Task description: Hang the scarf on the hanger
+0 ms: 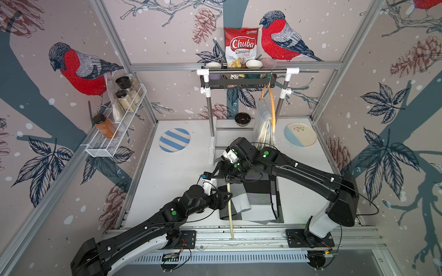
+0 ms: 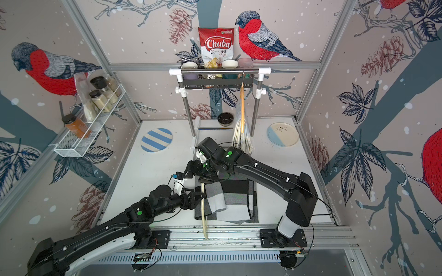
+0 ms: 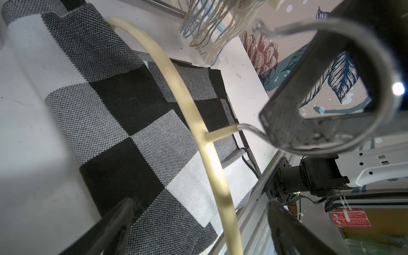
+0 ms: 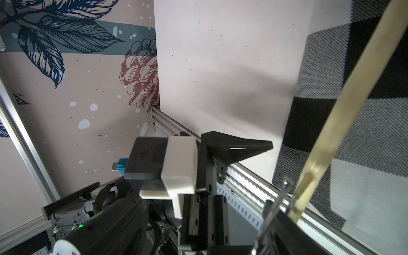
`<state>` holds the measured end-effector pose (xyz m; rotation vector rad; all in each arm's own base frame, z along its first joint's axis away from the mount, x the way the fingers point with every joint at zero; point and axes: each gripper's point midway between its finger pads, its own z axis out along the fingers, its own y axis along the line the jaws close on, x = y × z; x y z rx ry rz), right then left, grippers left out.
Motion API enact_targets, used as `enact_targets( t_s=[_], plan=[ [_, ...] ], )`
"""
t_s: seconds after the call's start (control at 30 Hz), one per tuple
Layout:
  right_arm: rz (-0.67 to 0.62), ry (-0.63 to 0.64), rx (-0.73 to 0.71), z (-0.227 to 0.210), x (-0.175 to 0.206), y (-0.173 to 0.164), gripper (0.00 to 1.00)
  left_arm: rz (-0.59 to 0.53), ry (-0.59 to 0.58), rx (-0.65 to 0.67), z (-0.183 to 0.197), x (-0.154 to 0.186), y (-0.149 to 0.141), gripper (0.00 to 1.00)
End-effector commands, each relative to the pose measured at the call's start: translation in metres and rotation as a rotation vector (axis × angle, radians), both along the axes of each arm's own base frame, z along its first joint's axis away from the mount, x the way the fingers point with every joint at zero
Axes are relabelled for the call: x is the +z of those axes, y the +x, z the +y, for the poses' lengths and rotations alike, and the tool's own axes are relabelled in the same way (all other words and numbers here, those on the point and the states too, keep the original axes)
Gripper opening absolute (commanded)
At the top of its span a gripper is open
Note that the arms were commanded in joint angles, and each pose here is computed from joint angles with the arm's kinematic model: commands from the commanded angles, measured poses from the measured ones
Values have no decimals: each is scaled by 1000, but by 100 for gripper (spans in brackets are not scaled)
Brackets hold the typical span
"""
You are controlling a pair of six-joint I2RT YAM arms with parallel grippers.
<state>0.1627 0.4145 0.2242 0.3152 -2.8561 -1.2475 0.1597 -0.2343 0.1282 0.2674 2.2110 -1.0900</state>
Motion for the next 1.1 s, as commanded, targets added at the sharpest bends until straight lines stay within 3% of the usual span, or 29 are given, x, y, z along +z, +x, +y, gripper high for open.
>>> enact_targets(
  t_s=[0.0, 0.17, 0.27, 0.37, 0.5, 0.53, 0.67, 0.7, 0.87, 1.07],
  plan=[
    [-15, 13, -10, 2, 7, 4, 83, -38, -33, 7, -6, 12, 6, 89],
    [-85, -89, -45, -21, 3, 18, 85, -24, 14, 32, -5, 9, 10, 68],
    [-130, -134, -87, -40, 6, 31, 85, -22, 51, 65, 1, 10, 13, 43],
    [-145, -144, -123, -57, 9, 41, 85, -19, 97, 106, 12, 8, 16, 26],
    [-150, -154, -159, -80, 10, 50, 85, -32, 120, 155, 20, 8, 21, 17],
    [-151, -154, -166, -85, 10, 51, 85, -29, 129, 160, 20, 6, 22, 18],
    [-152, -155, -194, -104, 8, 53, 85, -27, 140, 151, 14, 6, 26, 45],
    [-151, -158, -196, -107, 7, 53, 85, -31, 147, 152, 13, 7, 27, 48],
    [-145, -171, -193, -118, 0, 49, 85, -104, 208, 182, 21, 31, 37, 60],
    [-146, -173, -196, -124, -3, 46, 85, -128, 288, 174, 23, 41, 41, 60]
  ],
)
